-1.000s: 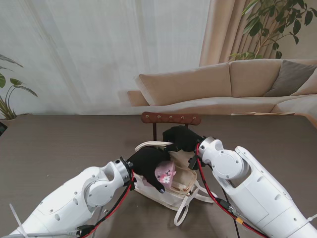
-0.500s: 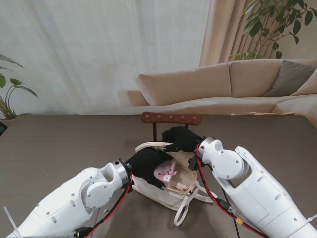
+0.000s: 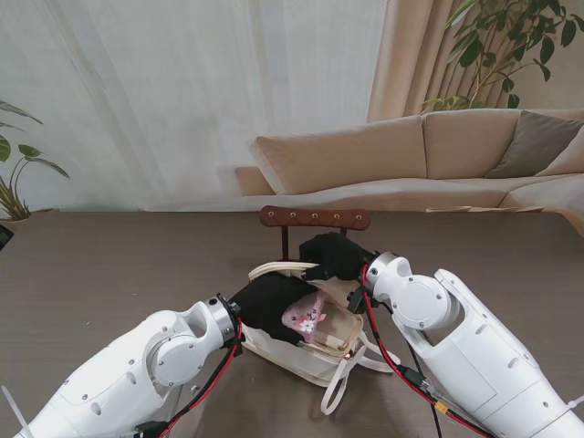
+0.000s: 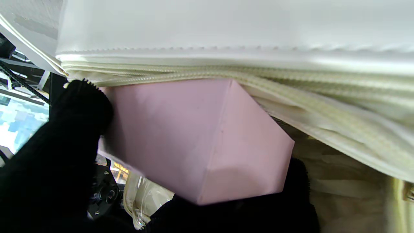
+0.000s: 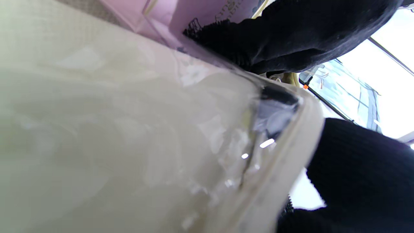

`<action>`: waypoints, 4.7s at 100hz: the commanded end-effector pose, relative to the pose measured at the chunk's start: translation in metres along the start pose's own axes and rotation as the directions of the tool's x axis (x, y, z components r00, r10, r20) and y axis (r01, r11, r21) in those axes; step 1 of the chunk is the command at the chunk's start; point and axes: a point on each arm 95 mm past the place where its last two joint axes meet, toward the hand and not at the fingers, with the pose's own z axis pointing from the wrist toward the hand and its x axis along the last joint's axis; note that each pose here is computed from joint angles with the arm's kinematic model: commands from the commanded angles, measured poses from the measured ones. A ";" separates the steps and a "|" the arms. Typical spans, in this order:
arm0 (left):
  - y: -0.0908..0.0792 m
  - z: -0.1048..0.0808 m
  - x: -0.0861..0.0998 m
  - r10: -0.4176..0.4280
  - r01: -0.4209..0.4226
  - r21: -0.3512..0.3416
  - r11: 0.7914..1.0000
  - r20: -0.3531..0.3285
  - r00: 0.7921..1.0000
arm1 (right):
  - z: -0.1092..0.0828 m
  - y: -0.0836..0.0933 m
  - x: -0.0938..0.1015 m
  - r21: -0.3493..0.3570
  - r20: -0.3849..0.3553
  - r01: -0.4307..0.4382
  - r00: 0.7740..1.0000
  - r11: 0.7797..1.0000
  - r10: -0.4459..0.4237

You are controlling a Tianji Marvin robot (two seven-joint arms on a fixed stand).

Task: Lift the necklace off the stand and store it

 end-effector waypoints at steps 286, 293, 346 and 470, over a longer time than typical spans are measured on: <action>-0.046 -0.042 0.036 -0.006 0.014 0.152 0.988 -0.048 0.999 | -0.004 -0.026 0.002 0.095 -0.012 -0.043 0.999 0.995 0.044; -0.049 -0.045 0.037 -0.045 0.052 0.173 0.984 -0.046 0.998 | -0.005 -0.027 0.002 0.099 -0.015 -0.043 0.999 0.994 0.045; -0.072 -0.074 0.030 -0.004 -0.010 0.282 0.959 0.048 0.999 | -0.010 -0.041 0.009 0.117 -0.063 -0.052 0.996 0.992 0.060; -0.010 -0.104 -0.009 -0.174 0.148 0.119 0.982 0.255 0.951 | -0.028 -0.082 0.018 0.007 -0.201 0.269 0.944 0.963 -0.262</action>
